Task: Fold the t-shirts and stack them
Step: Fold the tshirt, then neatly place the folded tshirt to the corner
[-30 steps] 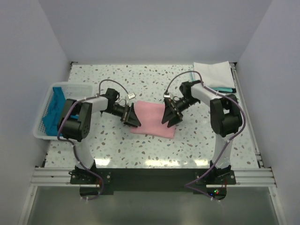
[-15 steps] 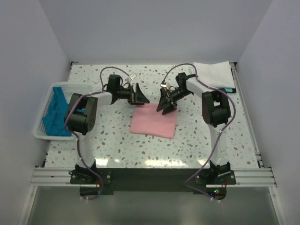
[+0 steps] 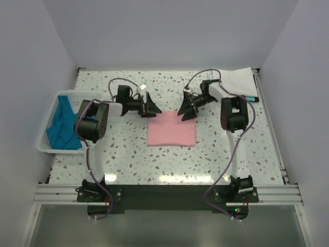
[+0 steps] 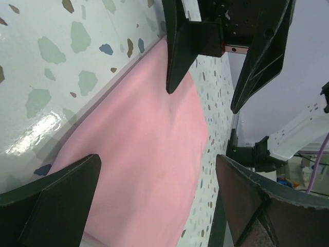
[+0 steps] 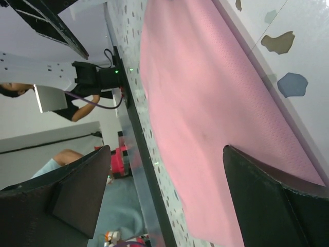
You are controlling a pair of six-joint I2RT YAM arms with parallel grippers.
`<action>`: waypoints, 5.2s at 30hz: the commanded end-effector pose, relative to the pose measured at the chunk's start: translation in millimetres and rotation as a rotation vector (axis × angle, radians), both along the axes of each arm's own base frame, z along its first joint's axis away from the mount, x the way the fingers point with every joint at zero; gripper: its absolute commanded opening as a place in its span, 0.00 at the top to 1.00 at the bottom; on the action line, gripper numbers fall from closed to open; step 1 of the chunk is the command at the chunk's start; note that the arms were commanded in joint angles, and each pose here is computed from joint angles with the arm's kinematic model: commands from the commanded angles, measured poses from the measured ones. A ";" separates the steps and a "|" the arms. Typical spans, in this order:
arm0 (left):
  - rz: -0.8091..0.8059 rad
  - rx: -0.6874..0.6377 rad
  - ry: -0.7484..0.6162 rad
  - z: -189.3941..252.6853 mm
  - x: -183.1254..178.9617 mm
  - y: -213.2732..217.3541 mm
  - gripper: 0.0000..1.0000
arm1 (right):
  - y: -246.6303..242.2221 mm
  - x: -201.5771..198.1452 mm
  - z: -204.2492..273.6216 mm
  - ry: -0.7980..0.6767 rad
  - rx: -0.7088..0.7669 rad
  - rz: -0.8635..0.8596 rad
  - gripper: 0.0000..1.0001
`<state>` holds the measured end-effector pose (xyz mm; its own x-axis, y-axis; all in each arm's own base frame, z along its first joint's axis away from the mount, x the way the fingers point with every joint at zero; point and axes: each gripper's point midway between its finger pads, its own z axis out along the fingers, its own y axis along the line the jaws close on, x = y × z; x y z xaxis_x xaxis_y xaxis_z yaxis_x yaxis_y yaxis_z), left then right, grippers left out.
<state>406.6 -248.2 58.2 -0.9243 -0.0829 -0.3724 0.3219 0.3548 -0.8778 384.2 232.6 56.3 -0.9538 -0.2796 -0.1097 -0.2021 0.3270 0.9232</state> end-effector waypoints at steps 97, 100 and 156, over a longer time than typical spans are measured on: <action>-0.597 0.455 -1.318 80.1 -149.1 -136.6 0.33 | -71.9 42.4 -31.5 -0.152 -0.729 -0.649 1.00; -0.581 0.510 -1.272 81.0 -154.0 -120.3 0.12 | -94.3 70.0 -17.0 -0.288 -0.849 -0.572 1.00; -0.559 0.747 -1.237 50.2 -159.5 -57.2 0.00 | -206.5 165.7 269.0 -1.122 -1.079 -0.746 1.00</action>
